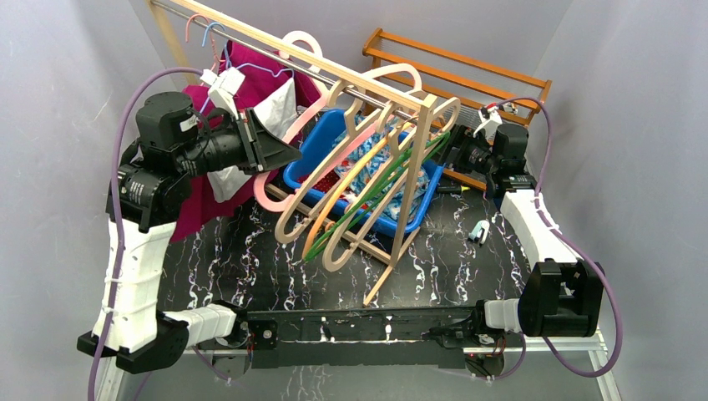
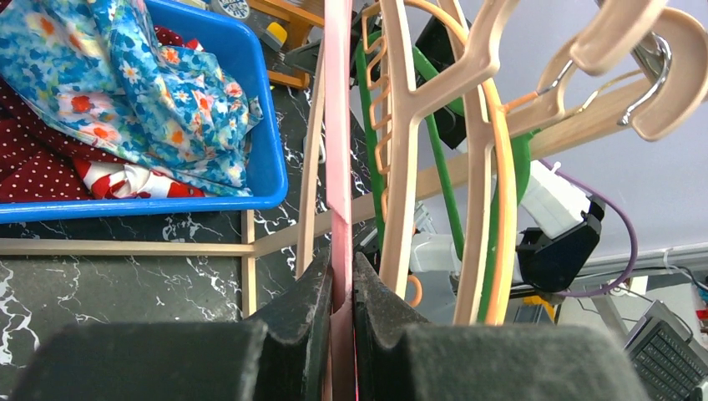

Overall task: Remove the skirt from the hanger
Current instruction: Place the hanger at the clothesline.

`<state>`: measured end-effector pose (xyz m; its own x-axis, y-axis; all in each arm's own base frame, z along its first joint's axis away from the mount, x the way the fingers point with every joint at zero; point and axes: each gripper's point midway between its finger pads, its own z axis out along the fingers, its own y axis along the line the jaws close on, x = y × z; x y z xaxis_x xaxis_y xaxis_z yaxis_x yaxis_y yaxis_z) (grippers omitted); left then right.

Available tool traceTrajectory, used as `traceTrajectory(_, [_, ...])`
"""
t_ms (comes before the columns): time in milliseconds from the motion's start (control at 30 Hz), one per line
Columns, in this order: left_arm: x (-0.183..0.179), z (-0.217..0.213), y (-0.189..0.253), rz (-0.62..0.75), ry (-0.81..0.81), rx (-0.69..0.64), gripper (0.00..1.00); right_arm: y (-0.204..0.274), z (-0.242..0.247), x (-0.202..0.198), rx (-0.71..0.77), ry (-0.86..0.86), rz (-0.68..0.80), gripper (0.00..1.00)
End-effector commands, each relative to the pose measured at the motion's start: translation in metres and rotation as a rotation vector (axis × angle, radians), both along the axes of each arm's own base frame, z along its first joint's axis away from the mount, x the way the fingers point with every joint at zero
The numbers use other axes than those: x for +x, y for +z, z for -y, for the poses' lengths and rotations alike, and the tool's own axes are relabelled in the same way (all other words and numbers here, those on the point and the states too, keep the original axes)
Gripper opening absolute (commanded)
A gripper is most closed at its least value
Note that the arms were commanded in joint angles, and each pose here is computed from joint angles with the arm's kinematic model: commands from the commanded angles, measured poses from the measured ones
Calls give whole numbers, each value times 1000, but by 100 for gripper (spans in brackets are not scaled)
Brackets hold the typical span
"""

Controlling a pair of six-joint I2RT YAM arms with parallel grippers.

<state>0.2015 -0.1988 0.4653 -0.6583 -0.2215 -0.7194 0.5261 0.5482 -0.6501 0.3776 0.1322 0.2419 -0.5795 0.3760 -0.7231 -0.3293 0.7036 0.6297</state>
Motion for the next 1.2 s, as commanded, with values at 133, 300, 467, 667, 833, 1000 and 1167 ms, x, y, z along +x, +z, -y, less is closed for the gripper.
traceTrajectory(133, [5, 2, 33, 114, 5, -56, 0, 18, 1, 1, -3, 5, 71, 95])
traceTrajectory(300, [1, 3, 35, 119, -13, -72, 0, 17, 3, 1, -24, 3, 67, 95])
traceTrajectory(467, [-17, 3, 34, 121, -53, -98, 0, 22, 4, 0, -26, 0, 84, 96])
traceTrajectory(667, [-32, 2, 28, 100, -77, -113, 0, 28, 3, 0, -22, 3, 91, 96])
traceTrajectory(833, [-34, 3, 22, 86, -87, -113, 0, 27, 4, -2, -24, 0, 90, 96])
traceTrajectory(1000, [-36, 3, 10, 70, -90, -106, 0, 26, 5, -4, -34, -5, 87, 96])
traceTrajectory(1167, [-38, 2, 3, 71, -97, -103, 0, 24, 5, -4, -34, -8, 83, 96])
